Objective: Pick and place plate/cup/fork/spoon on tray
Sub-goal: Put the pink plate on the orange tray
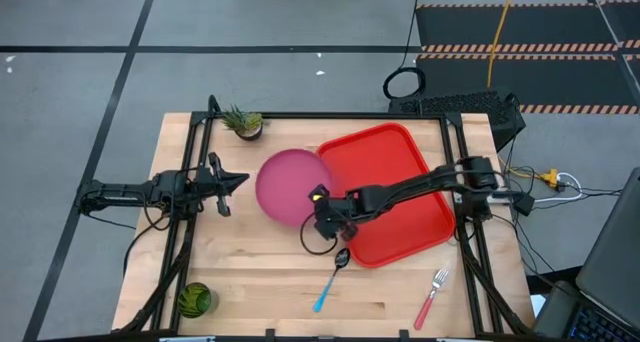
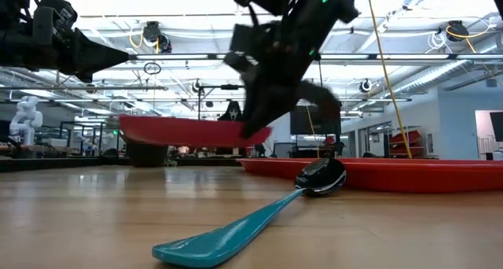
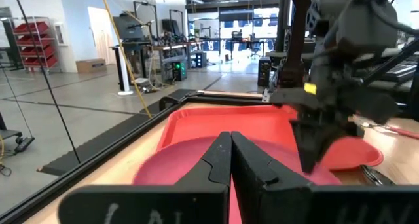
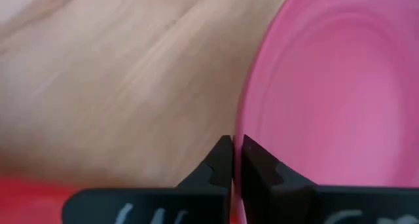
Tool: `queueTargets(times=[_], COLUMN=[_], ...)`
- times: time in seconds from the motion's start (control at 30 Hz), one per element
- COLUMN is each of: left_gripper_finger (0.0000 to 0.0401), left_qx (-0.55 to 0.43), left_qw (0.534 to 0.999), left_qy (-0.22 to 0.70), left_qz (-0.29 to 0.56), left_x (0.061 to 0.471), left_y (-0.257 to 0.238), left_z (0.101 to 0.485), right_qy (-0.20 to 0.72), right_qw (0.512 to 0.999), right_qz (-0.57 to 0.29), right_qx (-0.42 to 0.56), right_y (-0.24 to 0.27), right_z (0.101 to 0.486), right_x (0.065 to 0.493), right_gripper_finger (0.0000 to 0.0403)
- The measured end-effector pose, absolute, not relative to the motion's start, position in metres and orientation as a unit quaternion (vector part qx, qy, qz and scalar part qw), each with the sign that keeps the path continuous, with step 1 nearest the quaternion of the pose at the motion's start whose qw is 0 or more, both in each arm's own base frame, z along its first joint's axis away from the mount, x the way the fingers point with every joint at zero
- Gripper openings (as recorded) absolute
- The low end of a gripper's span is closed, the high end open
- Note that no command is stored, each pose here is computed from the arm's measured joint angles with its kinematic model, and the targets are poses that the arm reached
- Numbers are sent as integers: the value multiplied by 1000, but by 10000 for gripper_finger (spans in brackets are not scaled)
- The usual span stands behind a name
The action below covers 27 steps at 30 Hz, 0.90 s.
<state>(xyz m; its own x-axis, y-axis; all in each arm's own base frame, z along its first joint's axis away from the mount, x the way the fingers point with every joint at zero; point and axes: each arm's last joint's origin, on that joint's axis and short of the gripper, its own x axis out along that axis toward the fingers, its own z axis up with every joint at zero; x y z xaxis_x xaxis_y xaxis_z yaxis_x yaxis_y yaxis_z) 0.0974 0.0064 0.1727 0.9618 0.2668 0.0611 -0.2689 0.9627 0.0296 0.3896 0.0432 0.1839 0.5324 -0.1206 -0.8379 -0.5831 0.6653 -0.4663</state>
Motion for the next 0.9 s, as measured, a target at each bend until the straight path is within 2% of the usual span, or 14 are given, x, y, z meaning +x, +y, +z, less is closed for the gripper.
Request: queueTargets(times=[0.23,0.5,0.7,0.9], left_gripper_finger=[6,6,6,6], left_qx=[19,19,19,19], left_qw=[990,990,990,990], left_qy=[-28,-28,-28,-28], left_qz=[135,135,135,135], left_x=[97,97,97,97], left_y=[6,6,6,6], left_z=[173,173,173,173], right_qy=[534,614,594,558], right_qw=[789,777,793,815], right_qz=[106,-63,-127,-155], right_qx=[-285,-124,-47,-5], right_y=[36,5,-5,-6], right_z=[214,222,205,196], right_x=[357,318,283,265], right_gripper_finger=[0,0,0,0])
